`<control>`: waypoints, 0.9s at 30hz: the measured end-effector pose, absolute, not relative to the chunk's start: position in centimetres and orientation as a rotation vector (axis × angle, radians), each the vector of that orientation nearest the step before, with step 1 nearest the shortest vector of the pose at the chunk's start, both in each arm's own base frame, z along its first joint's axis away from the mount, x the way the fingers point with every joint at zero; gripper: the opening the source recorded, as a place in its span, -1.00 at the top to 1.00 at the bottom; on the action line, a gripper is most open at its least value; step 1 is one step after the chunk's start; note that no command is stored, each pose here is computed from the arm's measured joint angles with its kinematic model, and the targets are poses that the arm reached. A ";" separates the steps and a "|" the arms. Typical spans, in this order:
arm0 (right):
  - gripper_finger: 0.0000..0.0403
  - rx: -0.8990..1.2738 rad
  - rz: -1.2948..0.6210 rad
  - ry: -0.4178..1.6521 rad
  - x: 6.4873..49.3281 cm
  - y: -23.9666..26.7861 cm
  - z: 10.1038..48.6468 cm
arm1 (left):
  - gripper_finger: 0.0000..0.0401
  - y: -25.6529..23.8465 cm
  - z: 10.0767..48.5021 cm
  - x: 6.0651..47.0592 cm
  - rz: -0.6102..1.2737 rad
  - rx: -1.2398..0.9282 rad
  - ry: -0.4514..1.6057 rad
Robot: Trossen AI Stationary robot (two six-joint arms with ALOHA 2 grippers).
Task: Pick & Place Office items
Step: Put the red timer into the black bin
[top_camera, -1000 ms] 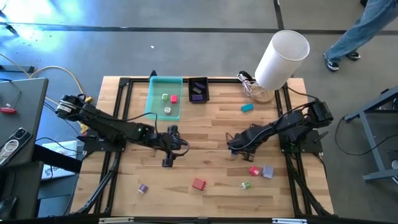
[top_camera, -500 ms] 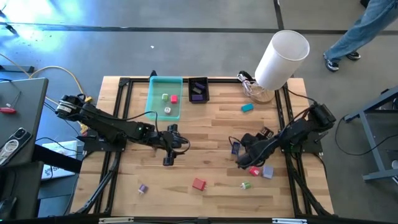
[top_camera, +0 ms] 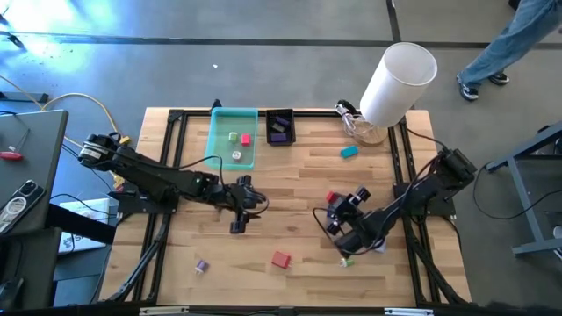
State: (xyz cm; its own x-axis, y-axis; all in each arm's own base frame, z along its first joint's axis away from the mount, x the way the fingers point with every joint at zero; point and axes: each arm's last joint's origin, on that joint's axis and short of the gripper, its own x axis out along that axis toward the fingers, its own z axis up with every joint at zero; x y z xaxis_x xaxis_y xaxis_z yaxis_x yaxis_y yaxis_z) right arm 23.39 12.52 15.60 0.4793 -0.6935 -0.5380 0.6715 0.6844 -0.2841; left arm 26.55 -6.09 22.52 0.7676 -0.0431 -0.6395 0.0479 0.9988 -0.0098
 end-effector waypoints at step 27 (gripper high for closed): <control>0.32 -0.207 -0.604 0.425 22.9 13.7 23.4 | -0.12 -5.9 22.6 26.7 -0.043 0.006 0.682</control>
